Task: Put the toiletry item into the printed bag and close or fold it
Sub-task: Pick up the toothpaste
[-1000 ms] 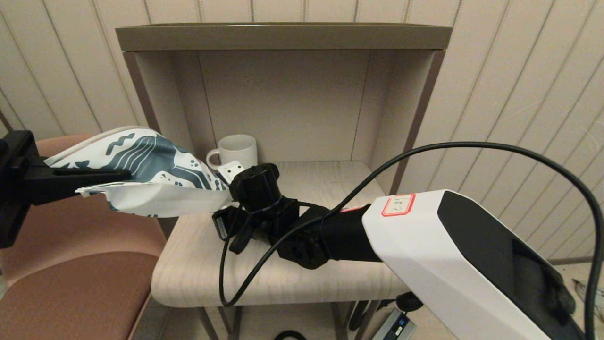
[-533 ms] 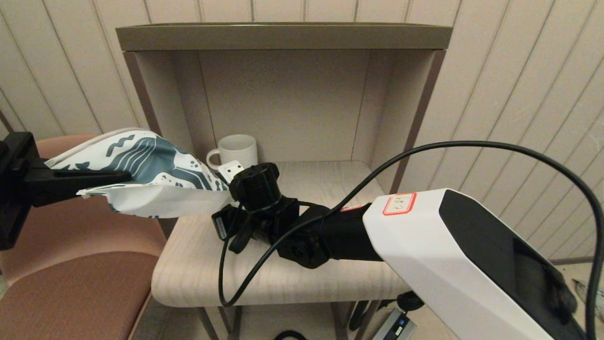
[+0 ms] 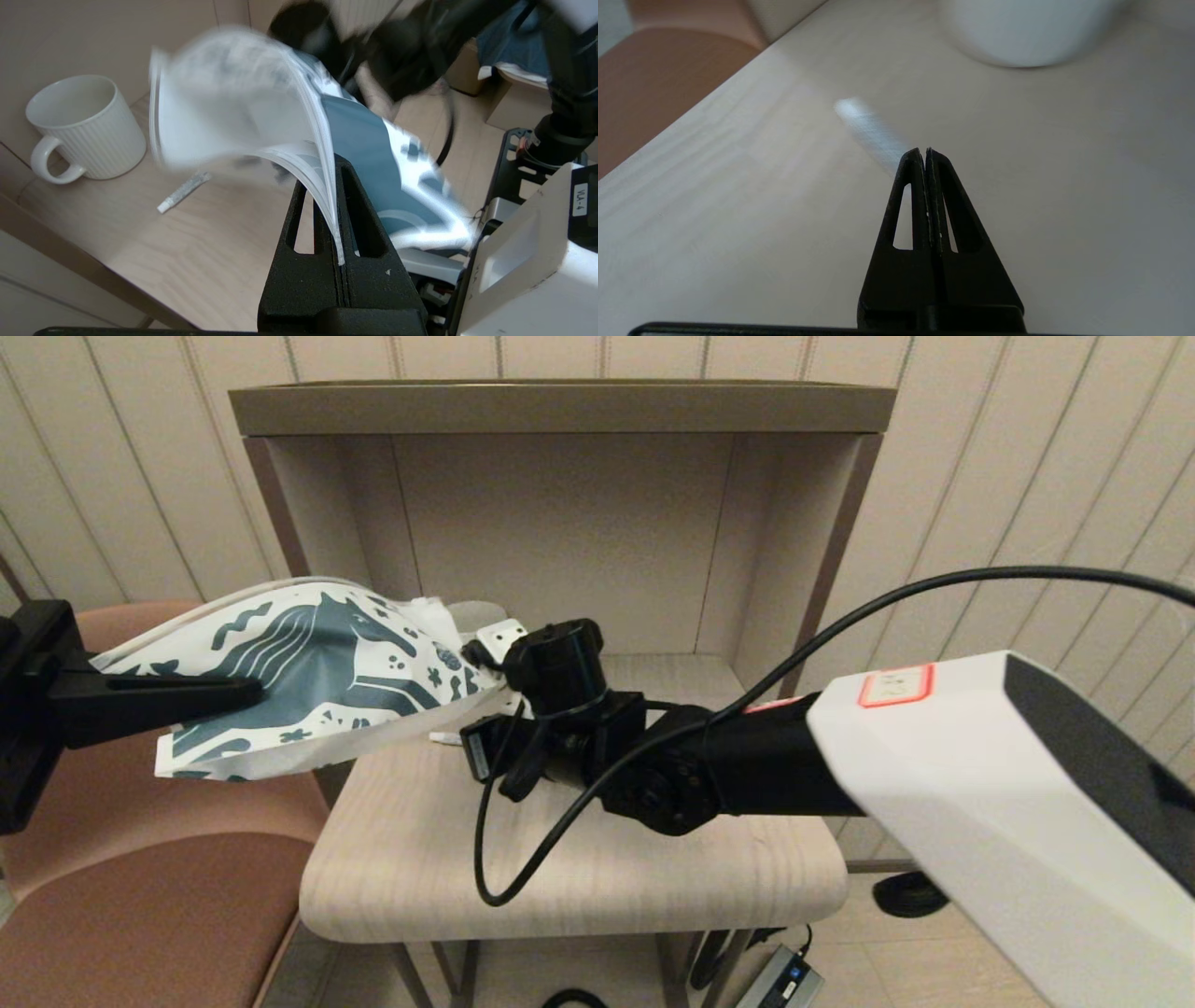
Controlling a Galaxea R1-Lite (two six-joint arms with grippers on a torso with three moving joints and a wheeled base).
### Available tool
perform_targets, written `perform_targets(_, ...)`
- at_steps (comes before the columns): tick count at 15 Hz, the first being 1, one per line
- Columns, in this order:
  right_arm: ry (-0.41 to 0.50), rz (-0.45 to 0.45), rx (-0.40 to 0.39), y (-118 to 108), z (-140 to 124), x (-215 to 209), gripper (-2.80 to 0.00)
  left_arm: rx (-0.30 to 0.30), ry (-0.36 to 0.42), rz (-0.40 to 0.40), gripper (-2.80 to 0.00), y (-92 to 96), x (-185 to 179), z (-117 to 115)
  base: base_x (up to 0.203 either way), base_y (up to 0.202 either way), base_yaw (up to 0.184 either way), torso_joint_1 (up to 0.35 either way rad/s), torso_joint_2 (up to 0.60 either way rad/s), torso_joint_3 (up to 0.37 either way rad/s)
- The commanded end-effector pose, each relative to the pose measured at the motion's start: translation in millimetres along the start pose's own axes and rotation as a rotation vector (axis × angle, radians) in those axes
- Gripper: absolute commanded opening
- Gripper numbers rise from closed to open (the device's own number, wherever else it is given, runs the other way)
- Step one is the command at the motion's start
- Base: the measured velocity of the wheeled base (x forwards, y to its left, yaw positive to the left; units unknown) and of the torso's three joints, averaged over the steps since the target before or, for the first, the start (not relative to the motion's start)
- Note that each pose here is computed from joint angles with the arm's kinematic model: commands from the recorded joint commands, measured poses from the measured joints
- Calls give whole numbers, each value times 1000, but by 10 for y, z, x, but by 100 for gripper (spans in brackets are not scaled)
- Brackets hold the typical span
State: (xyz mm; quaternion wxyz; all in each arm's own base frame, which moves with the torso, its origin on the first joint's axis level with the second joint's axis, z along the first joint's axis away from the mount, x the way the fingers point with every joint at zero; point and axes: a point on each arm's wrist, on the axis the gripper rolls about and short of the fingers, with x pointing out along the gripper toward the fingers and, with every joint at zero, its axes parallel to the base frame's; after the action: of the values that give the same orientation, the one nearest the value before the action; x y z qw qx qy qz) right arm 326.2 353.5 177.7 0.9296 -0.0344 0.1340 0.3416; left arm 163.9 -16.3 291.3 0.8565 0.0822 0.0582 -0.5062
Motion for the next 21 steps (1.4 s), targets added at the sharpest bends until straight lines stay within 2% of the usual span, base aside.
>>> perform_targets(1, -77, -33, 18, -206, 393, -501, -280, 2, -4, -15, -280, 4, 15, 11, 0, 0, 0, 0, 0, 0)
perform_targets(3, -90, -82, 31, -446, 499, -802, -280, 5, -8, -36, -280, -29, 28, 17, 0, 0, 0, 0, 0, 0)
perform_targets(5, -69, -126, 44, -658, 461, -929, -280, 2, -7, -41, -280, -31, 37, 19, 0, 0, 0, 0, 0, 0)
perform_targets(9, 14, -83, 52, -633, 178, -611, -280, -6, -11, -36, -280, -43, 25, 34, 0, 0, 0, 0, 0, 0)
perform_targets(11, 28, -63, 50, -590, 102, -448, -280, -5, -14, -29, -280, -43, 18, 57, 0, 0, 0, 0, 0, 0)
perform_targets(12, 35, -59, 49, -575, 52, -346, 0, -5, -11, -25, -280, -35, 22, 53, 0, 0, 0, 0, 0, 0)
perform_targets(16, 33, 22, 48, -523, 43, -252, 0, 11, -19, -20, -280, -33, 14, 96, 0, 0, 0, 0, 0, 0)
perform_targets(21, 58, 77, 29, -283, -87, -101, 0, 14, -19, -17, -280, -22, 20, 92, 0, 0, 0, 0, 0, 0)
